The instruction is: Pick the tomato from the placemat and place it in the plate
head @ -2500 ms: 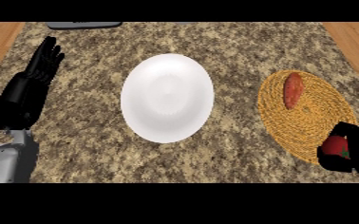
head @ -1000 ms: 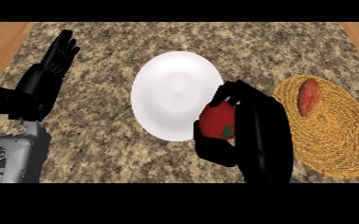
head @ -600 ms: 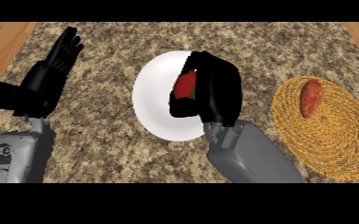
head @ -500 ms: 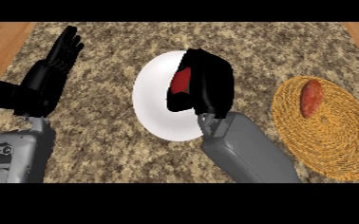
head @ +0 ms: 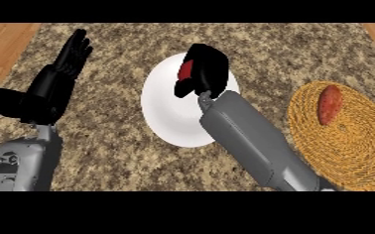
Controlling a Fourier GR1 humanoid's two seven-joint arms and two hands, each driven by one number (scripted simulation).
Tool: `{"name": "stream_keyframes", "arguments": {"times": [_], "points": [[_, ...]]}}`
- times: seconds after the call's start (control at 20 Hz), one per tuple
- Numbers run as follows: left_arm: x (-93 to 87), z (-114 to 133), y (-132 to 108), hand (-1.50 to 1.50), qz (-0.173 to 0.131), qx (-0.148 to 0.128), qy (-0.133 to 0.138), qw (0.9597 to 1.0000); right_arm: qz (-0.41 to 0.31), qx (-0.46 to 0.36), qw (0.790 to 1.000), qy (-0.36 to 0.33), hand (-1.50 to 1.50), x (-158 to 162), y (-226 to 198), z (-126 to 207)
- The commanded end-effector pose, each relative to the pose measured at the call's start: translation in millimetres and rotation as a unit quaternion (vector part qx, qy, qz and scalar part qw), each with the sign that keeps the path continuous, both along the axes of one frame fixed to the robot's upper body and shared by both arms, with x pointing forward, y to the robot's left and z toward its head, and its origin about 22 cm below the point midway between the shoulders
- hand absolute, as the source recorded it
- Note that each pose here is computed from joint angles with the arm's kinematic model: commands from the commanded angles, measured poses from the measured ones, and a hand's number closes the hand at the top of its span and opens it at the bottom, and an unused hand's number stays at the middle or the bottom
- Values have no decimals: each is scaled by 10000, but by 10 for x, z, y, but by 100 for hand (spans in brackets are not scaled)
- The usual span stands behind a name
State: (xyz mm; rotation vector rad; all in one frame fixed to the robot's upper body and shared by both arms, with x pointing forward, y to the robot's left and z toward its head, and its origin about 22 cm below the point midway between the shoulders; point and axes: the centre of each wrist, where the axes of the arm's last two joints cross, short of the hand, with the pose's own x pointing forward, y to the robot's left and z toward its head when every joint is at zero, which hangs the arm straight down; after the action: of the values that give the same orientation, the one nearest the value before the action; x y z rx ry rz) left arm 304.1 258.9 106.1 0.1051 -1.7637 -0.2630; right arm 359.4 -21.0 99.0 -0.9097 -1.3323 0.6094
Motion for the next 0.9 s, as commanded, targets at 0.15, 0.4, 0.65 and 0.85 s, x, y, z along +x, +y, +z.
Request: {"name": "stream_keyframes", "arguments": {"times": [0.15, 0.4, 0.65, 0.85], "points": [[41, -71, -6, 0, -71, -32, 6, 10000, -244, 847, 9961, 67, -150, 242, -115, -225], [24, -47, -62, 0, -293, 24, -94, 9995, -277, 1361, 9891, -496, -150, 281, -36, -169], [172, -42, -36, 0, -73, 34, -23, 10000, -336, 2021, 9705, -1272, -150, 226, -3, -128], [180, 130, 25, 0, -36, 38, 17, 10000, -378, 2674, 9522, -1426, -150, 256, -57, -40]]}}
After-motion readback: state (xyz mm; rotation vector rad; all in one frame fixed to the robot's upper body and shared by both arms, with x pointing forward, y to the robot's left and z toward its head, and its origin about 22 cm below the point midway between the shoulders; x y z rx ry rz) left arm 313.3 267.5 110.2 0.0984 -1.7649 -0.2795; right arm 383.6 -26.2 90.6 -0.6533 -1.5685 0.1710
